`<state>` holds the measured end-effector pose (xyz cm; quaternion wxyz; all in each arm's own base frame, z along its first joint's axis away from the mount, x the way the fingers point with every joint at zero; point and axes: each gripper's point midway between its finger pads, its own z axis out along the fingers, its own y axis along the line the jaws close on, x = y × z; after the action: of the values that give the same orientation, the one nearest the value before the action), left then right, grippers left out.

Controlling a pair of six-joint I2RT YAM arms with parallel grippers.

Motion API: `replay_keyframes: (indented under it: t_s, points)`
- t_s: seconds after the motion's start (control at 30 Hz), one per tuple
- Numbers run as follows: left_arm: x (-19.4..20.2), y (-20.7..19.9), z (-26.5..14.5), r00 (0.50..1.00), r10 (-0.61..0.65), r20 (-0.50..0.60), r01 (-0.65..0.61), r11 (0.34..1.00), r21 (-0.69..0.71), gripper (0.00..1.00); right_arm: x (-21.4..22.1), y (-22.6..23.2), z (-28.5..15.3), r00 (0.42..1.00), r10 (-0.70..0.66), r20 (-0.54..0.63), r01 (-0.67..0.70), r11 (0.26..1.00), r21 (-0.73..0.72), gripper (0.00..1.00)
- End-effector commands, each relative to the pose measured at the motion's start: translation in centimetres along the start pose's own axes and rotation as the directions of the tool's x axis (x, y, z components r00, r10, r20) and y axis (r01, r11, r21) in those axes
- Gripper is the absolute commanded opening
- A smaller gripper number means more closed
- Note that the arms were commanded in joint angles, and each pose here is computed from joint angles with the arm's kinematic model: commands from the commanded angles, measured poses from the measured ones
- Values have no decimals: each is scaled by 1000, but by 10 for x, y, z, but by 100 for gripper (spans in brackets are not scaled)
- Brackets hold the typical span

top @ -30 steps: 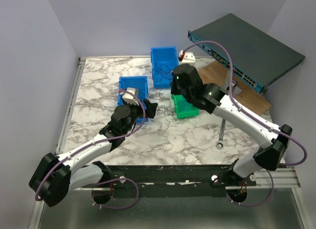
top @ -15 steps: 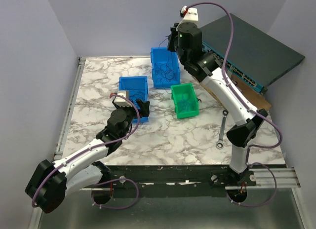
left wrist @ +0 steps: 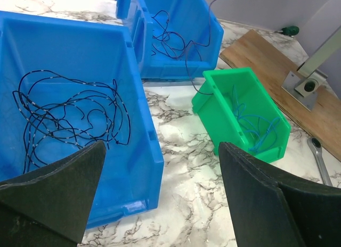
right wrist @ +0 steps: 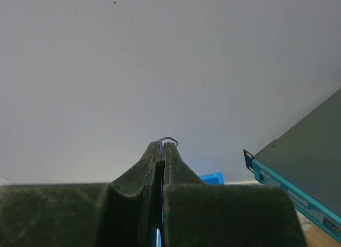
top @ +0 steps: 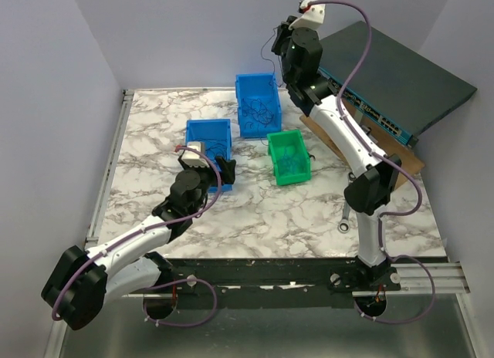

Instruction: Untangle the cables

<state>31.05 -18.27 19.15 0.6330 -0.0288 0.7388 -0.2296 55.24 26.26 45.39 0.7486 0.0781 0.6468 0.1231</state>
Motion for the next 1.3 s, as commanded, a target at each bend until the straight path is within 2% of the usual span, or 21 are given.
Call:
replay_keyframes:
  t_s: [0.0, 0.3, 0.5, 0.6, 0.73, 0.9, 0.93, 1.0, 1.03, 1.23, 1.27]
  points:
    - [-7, -11, 3, 1000, 4, 13, -5, 999, 48, 89, 31, 9, 19, 999, 25, 25, -23, 998, -52, 1]
    - [-6, -13, 3, 1000, 8, 6, -9, 998, 57, 89, 156, -11, 37, 992, -53, -112, 51, 998, -21, 1]
    - [-6, -13, 2, 1000, 10, 5, -10, 998, 57, 89, 239, -40, 31, 967, -83, -239, 95, 995, 36, 1]
    - [-6, -14, 2, 1000, 10, 6, -10, 998, 61, 89, 284, -47, 27, 935, -103, -341, 117, 993, 23, 1]
    - [-5, -15, 3, 1000, 11, 0, -11, 998, 65, 89, 344, -53, 15, 855, -143, -499, 160, 987, -9, 1]
    - [-5, -15, 4, 1000, 14, -1, -14, 998, 68, 89, 376, -63, 0, 795, -130, -593, 165, 986, 5, 2]
    - [-5, -15, 4, 1000, 15, -2, -14, 998, 68, 89, 375, -61, 0, 793, -126, -596, 159, 987, 2, 8]
    - [-4, -16, 4, 1000, 17, -5, -16, 997, 70, 89, 362, -53, 3, 795, -123, -594, 140, 990, -18, 32]
    - [-4, -16, 4, 1000, 17, -5, -17, 997, 70, 89, 352, -47, 4, 799, -119, -589, 126, 992, -30, 39]
    - [-4, -17, 3, 1000, 18, -5, -18, 997, 75, 89, 280, -22, 1, 828, -102, -552, 67, 994, -84, 57]
    - [-5, -17, 3, 1000, 18, -5, -17, 997, 76, 89, 275, -21, -3, 823, -100, -560, 60, 994, -90, 63]
